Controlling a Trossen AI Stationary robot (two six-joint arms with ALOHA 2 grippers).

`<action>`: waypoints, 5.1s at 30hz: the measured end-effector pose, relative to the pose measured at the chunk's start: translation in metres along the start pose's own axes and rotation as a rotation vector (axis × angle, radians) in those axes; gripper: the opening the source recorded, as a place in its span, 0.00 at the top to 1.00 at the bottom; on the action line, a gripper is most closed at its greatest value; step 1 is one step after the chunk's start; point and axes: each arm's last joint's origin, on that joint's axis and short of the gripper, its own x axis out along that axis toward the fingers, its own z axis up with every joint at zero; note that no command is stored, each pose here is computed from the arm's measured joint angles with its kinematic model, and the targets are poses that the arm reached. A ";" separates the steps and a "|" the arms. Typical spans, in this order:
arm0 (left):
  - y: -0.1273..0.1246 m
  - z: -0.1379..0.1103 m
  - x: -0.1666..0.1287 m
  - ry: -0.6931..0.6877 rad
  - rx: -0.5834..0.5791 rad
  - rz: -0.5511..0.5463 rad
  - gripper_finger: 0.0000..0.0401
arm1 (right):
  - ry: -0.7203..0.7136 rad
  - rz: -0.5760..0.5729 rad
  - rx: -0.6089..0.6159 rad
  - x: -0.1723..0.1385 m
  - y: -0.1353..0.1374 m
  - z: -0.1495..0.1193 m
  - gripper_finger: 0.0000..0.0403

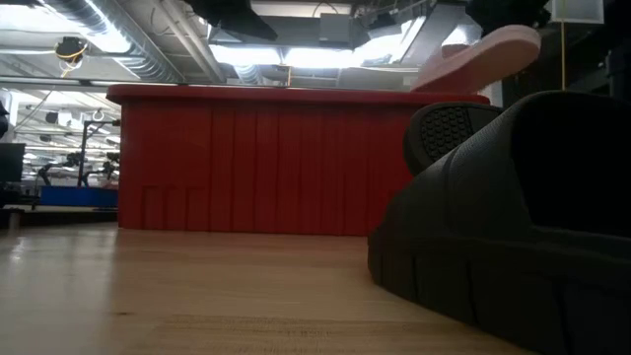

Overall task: Pick and place slides into bin
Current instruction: Put the pink slides into the red bin

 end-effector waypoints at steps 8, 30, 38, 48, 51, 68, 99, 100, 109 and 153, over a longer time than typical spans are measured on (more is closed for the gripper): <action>-0.015 0.009 -0.002 -0.045 0.017 -0.046 0.99 | -0.086 0.093 -0.037 -0.005 0.039 0.009 0.98; -0.084 0.044 0.000 -0.124 0.038 0.108 0.98 | -0.252 0.120 -0.175 -0.017 0.147 0.031 0.98; -0.112 0.057 0.011 -0.136 0.203 0.274 0.88 | -0.311 0.151 -0.152 -0.024 0.157 0.037 0.98; -0.122 0.074 0.019 -0.275 0.200 0.367 0.69 | -0.324 0.142 -0.178 -0.020 0.165 0.038 0.98; -0.120 0.081 0.026 -0.272 0.199 0.393 0.66 | -0.346 0.138 -0.185 -0.019 0.169 0.041 0.98; -0.114 0.088 0.085 0.066 0.367 0.667 0.67 | -0.373 0.129 -0.212 -0.020 0.172 0.045 0.98; -0.103 0.086 0.085 0.202 0.458 0.758 0.97 | -0.368 0.181 -0.241 -0.020 0.173 0.043 0.99; -0.103 0.086 0.084 0.213 0.459 0.764 0.97 | -0.369 0.191 -0.243 -0.020 0.174 0.043 0.99; -0.095 0.093 0.069 0.178 0.451 0.762 0.98 | -0.380 0.213 -0.267 -0.021 0.174 0.044 0.91; 0.082 -0.003 0.061 0.218 0.239 0.603 0.99 | -0.307 0.285 -0.351 0.023 0.113 0.044 1.00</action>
